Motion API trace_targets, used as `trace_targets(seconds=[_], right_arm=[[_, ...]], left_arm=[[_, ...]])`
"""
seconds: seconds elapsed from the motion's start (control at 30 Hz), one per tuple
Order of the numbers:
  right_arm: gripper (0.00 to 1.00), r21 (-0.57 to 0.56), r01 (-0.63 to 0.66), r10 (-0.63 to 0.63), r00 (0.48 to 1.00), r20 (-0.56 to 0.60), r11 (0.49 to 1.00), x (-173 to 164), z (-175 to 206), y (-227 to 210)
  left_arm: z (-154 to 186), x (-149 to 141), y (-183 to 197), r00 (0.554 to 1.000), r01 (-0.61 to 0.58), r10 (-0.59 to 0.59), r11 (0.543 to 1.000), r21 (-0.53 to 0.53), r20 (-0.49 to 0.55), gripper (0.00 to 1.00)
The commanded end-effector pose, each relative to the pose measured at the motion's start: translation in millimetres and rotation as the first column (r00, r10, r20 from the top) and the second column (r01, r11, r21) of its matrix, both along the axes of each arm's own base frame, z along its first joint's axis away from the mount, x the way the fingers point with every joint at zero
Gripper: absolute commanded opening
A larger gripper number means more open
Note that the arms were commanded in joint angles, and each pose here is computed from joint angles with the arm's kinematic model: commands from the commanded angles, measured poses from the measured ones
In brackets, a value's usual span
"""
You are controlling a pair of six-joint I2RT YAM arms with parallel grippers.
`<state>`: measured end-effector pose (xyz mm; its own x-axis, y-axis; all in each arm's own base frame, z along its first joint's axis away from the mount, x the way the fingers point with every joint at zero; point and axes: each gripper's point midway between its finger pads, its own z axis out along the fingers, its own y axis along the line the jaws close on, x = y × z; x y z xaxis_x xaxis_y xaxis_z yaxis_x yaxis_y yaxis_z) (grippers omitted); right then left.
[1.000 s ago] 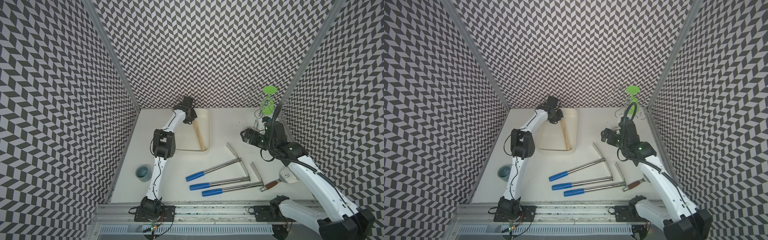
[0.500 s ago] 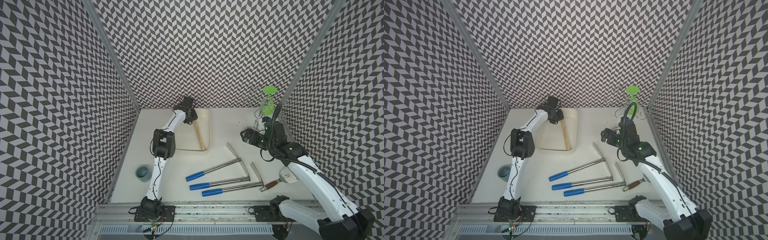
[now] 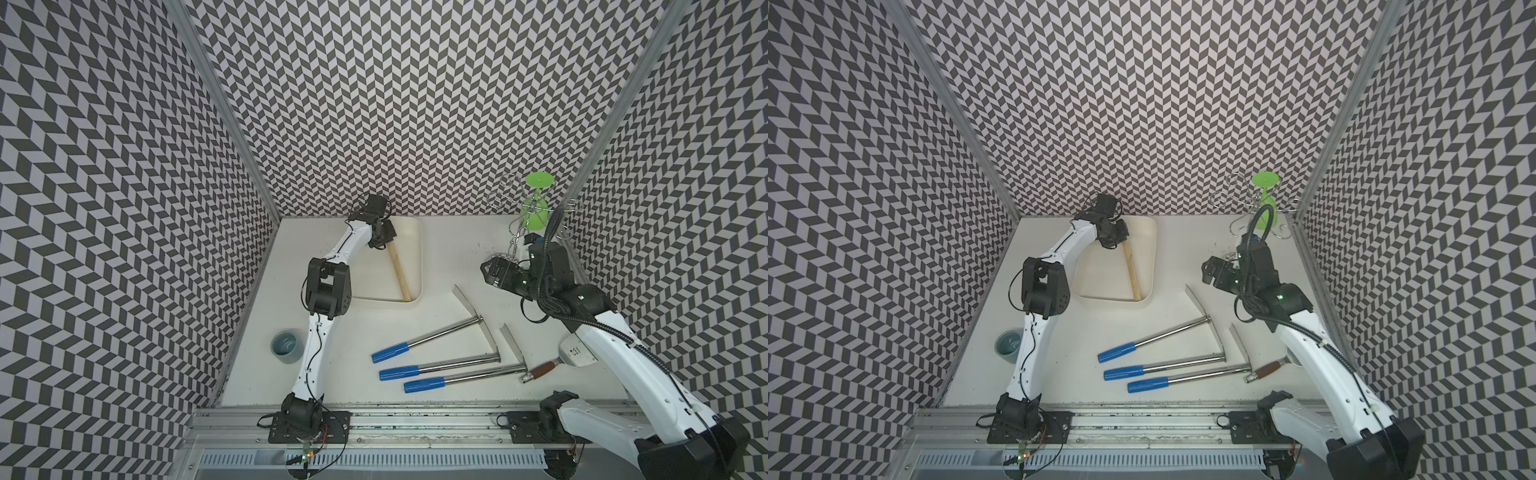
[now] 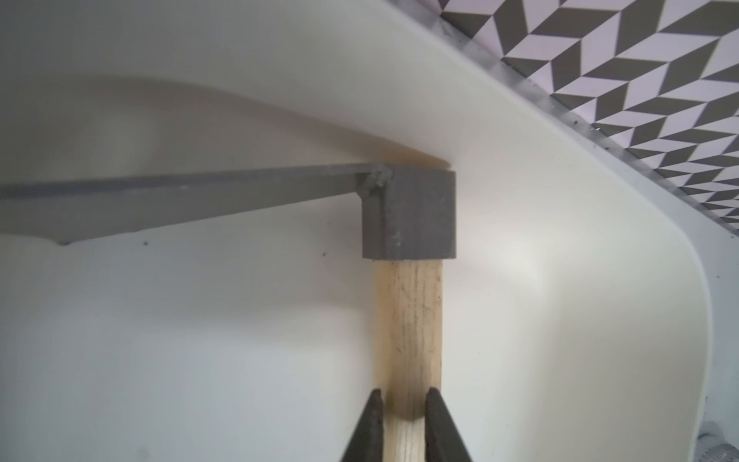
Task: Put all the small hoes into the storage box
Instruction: Place the hoe in the storage box.
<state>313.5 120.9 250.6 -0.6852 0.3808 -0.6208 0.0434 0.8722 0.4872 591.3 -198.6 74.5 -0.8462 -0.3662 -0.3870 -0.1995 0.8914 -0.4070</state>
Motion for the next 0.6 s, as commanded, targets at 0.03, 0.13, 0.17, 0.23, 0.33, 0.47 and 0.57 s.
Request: trace_targets(seconds=[0.03,0.13,0.17,0.23,0.33,0.47,0.57], right_arm=[[0.97,0.008,-0.006,0.006,0.999,0.040,1.000,5.5,6.9,3.8],[0.97,0.008,-0.008,0.008,0.999,0.040,1.000,5.7,7.0,4.1],[0.97,0.007,-0.008,0.008,0.999,0.042,1.000,5.9,7.7,4.1],[0.97,0.007,-0.008,0.008,0.999,0.044,1.000,6.1,8.5,4.1],[0.97,0.007,-0.008,0.008,0.999,0.043,1.000,5.6,8.6,4.0],[0.97,0.011,-0.010,0.009,0.999,0.046,1.000,5.5,10.2,4.5],[0.97,0.017,-0.015,0.014,0.999,0.046,1.000,5.7,10.7,6.0]], left_arm=[[-42.7,-14.9,-4.3,0.995,0.027,-0.024,0.999,0.024,-0.092,0.13],[-45.6,-17.6,-3.1,0.994,0.029,-0.025,0.999,0.029,-0.102,0.12],[-45.0,-17.9,-3.4,0.994,0.031,-0.028,0.999,0.028,-0.101,0.12],[-37.9,-17.0,-3.2,0.996,0.032,-0.030,0.999,0.028,-0.088,0.16],[-10.8,-13.0,-4.4,0.999,0.035,-0.034,0.999,0.018,-0.039,0.29],[51.8,-8.5,-8.8,0.996,0.053,-0.052,0.999,-0.009,0.076,0.44],[112.9,-12.1,-10.0,0.980,0.073,-0.068,0.997,-0.020,0.185,0.49]])
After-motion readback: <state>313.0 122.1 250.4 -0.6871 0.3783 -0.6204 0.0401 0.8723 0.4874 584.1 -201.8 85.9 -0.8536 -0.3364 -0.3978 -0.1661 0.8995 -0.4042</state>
